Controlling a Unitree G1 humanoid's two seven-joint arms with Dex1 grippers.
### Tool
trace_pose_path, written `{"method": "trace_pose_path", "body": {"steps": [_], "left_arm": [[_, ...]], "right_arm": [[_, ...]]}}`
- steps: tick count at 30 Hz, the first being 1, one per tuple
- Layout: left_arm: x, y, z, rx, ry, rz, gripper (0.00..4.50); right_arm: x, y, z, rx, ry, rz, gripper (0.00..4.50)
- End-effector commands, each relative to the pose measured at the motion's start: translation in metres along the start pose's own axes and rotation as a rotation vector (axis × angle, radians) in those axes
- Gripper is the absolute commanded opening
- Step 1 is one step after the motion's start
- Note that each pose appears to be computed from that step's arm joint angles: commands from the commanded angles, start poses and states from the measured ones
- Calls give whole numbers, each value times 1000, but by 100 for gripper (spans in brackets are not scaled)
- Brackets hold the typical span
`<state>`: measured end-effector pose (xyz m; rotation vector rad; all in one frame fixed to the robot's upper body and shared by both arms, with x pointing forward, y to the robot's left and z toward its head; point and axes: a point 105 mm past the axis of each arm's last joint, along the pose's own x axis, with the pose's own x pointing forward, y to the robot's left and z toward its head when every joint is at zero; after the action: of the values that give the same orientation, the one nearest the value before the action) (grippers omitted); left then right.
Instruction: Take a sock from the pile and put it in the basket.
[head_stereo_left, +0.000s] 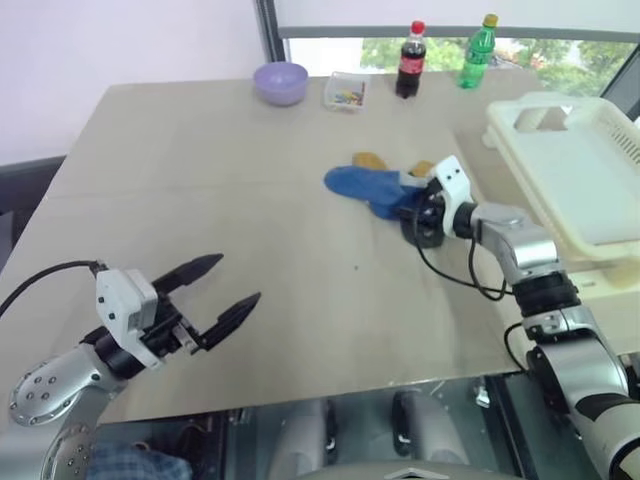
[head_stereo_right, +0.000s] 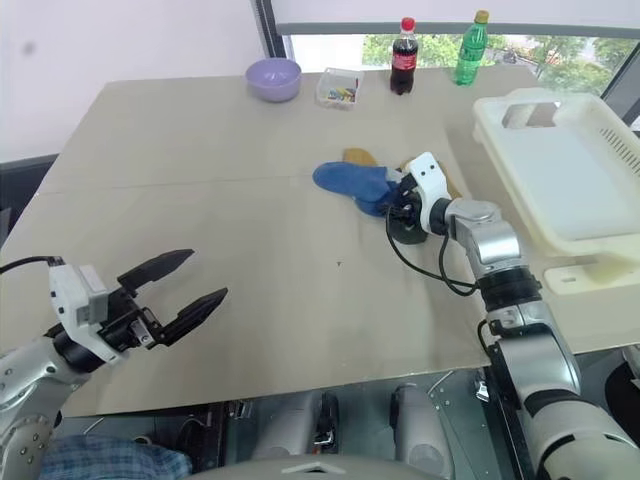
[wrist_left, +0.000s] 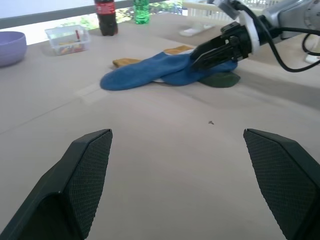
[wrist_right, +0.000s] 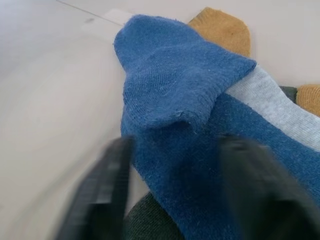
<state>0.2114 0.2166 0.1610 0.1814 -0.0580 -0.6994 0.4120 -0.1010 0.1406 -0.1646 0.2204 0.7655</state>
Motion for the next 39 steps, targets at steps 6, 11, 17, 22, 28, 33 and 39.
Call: {"method": "trace_pose_path", "body": {"steps": [6, 11, 17, 22, 28, 33, 39], "left_arm": [[-1, -3, 7, 45, -31, 17, 450], [-1, -4, 5, 41, -30, 22, 450], [2, -4, 4, 40, -29, 15, 450], [4, -2, 3, 45, -27, 13, 450], [5, -1, 3, 50, -24, 14, 450], [4, -3, 1, 48, -20, 19, 450], [2, -6, -2, 50, -7, 20, 450]], "right_arm": [[4, 6, 25, 46, -73, 50, 2], [2, 9, 24, 44, -57, 76, 26], [0, 13, 23, 110, -47, 95, 266], [2, 12, 28, 211, -56, 78, 280], [9, 11, 34, 398, -64, 50, 280], [16, 7, 36, 452, -64, 8, 195], [17, 11, 36, 396, -57, 34, 10]]}}
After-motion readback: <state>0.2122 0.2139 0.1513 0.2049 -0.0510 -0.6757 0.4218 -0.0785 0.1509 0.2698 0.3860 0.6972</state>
